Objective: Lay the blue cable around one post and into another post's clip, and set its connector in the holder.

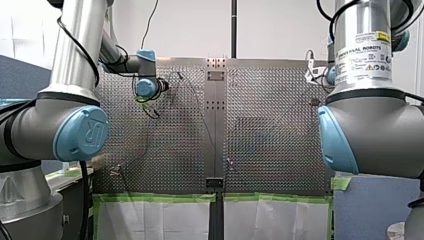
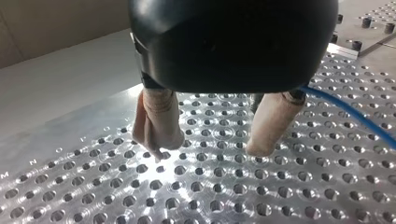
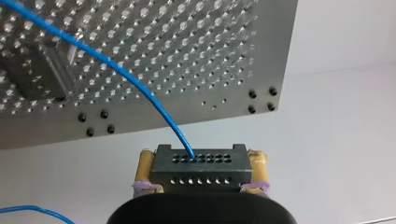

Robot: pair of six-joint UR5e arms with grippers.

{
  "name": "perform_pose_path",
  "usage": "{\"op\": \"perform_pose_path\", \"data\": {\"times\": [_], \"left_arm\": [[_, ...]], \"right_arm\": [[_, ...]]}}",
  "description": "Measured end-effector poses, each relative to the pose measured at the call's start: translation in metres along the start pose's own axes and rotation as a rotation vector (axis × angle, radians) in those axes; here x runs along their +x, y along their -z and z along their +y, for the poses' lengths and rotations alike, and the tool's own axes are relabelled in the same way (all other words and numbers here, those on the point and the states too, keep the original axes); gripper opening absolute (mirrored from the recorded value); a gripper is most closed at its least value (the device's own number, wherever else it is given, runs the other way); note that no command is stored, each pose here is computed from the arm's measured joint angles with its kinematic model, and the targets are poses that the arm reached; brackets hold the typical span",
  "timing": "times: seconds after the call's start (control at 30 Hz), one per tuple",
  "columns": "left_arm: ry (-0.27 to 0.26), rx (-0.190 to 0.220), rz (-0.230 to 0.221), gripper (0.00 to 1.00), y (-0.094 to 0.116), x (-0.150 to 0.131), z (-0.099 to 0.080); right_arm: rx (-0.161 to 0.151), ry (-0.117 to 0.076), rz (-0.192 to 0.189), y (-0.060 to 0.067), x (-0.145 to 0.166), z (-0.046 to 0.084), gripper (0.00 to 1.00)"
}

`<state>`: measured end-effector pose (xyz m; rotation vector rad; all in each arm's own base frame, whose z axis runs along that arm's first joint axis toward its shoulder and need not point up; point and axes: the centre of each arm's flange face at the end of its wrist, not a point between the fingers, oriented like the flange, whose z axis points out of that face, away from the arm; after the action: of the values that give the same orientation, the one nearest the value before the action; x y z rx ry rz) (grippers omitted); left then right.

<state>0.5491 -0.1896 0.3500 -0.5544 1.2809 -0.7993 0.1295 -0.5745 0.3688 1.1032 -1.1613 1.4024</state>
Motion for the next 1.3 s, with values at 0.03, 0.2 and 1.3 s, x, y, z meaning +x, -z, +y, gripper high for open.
{"op": "perform_pose_path", "data": {"times": [0.03,0.2,1.3], "left_arm": [[0.0,0.0,0.0,1.0,0.0,0.0,0.0],[0.0,-0.001,0.0,1.0,0.0,0.0,0.0],[-0.034,-0.011,0.007,1.0,0.002,0.001,0.001]], "right_arm": [[-0.002,0.0,-0.002,0.0,-0.003,0.001,0.0],[0.007,0.009,-0.028,0.0,-0.024,-0.001,0.0],[0.213,0.124,-0.181,-0.048,-0.082,0.005,0.0]]}}
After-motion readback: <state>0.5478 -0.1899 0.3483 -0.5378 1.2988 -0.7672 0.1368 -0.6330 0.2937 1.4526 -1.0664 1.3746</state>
